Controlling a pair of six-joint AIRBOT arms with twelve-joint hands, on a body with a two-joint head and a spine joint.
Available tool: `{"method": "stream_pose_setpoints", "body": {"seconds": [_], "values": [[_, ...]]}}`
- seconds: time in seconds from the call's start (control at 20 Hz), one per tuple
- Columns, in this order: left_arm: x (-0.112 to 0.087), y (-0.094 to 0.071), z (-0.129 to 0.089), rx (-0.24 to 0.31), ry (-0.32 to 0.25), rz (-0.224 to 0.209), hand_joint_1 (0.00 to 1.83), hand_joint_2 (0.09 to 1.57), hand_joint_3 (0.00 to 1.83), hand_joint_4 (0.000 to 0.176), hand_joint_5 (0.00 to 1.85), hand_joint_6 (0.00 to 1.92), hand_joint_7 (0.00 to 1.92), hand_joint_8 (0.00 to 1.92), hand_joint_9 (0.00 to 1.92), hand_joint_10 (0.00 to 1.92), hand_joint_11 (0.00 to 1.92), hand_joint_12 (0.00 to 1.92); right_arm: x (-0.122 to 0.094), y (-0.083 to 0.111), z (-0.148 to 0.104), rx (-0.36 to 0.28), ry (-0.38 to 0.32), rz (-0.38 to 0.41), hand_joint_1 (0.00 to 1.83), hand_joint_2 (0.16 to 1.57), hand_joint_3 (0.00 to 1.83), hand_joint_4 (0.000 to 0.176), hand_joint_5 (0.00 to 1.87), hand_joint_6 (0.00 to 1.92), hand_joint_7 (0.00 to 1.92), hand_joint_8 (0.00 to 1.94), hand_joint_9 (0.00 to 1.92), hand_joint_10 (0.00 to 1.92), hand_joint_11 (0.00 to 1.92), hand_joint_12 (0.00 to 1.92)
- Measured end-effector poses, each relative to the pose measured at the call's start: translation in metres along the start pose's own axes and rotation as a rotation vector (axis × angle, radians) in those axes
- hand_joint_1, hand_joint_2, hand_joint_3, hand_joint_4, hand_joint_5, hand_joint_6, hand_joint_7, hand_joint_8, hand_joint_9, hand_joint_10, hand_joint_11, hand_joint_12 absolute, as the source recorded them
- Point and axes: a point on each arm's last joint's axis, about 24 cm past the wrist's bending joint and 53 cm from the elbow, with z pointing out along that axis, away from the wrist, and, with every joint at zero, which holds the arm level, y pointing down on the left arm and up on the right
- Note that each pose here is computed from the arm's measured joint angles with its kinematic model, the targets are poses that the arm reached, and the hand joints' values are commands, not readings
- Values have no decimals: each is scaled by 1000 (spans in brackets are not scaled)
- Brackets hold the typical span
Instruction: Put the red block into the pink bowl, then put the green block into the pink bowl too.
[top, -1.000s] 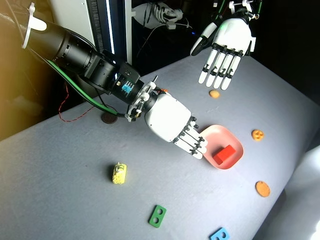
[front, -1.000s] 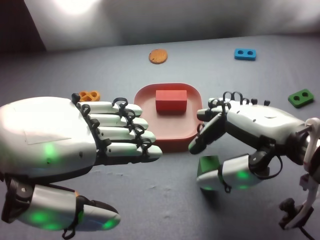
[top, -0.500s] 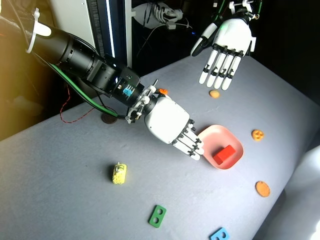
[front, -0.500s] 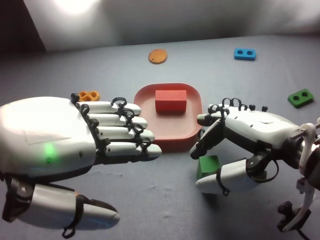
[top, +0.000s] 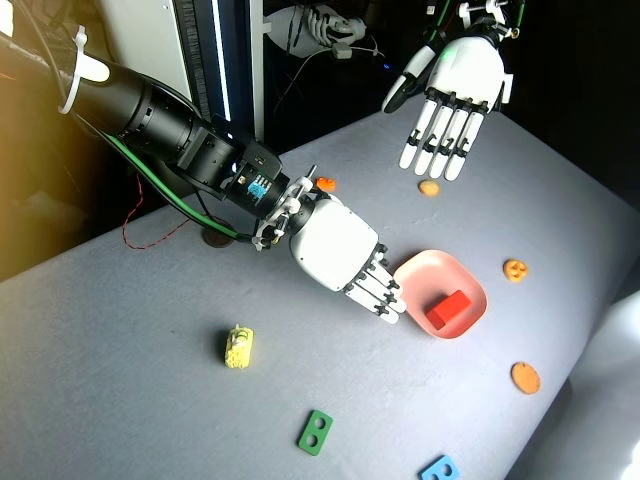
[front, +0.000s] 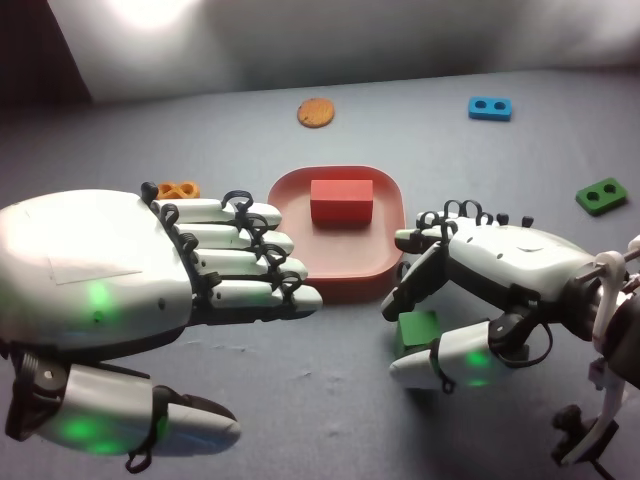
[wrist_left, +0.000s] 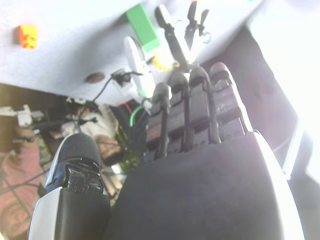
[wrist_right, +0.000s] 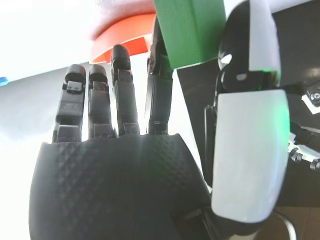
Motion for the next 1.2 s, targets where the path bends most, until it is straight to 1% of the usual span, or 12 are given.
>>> {"method": "stream_pose_setpoints", "body": {"seconds": [0.1,0.25,0.4,0.6,0.65,0.7,0.75,0.9,0.95,1.0,1.1,1.2], "values": [[0,0,0,0,0,0,21,1300,0,0,184,3,173,3,104,3,23,24,1,0,0,-1,2,1,936,865,0,55,962,7,312,21,0,0,0,0],[0,0,0,0,0,0,0,1304,1,0,183,1,174,2,108,3,31,33,1,0,0,0,2,1,923,860,0,74,953,3,116,4,0,0,0,0],[0,0,0,0,0,0,4,1304,1,0,198,6,189,7,115,5,29,36,1,0,0,-1,2,1,918,879,5,63,953,3,285,37,0,0,0,0],[0,0,0,0,0,0,0,1304,1,0,180,5,170,6,101,6,20,38,1,1,0,-2,2,-1,933,857,0,56,949,1,102,6,0,0,0,0],[0,0,0,0,0,0,4,1306,1,0,189,7,181,9,111,9,24,43,1,1,0,-2,2,-2,950,872,2,24,951,2,140,18,0,0,0,0],[0,0,0,1,0,3,13,1299,0,0,197,7,184,7,116,8,30,51,1,1,0,-2,2,-2,948,875,3,20,958,5,132,13,0,0,0,0],[0,0,0,1,-1,3,7,1308,3,0,200,3,190,5,121,5,21,59,1,1,0,-3,2,-2,935,868,0,54,982,15,157,18,0,0,0,0],[0,0,0,1,0,3,0,1305,1,0,171,0,163,0,100,0,9,60,0,1,1,-3,1,-3,926,866,0,76,984,15,134,4,0,0,0,0],[0,0,0,1,0,3,2,1304,0,0,171,2,160,0,95,0,5,61,0,1,1,-3,1,-3,934,870,1,62,988,16,145,8,0,0,0,0],[0,0,0,1,0,3,32,1298,0,0,176,3,162,1,98,1,5,67,0,1,1,-3,1,-4,912,871,1,73,985,13,110,2,0,0,0,0],[-1,0,0,0,-2,5,41,1290,0,0,191,0,176,0,116,0,0,128,0,1,1,-3,1,-4,964,874,2,7,962,2,61,0,0,0,0,0],[-3,-1,1,0,-7,8,6,1302,4,0,175,1,168,4,104,2,0,96,0,1,1,-4,2,-5,937,871,0,32,959,4,116,9,0,0,0,0]]}}
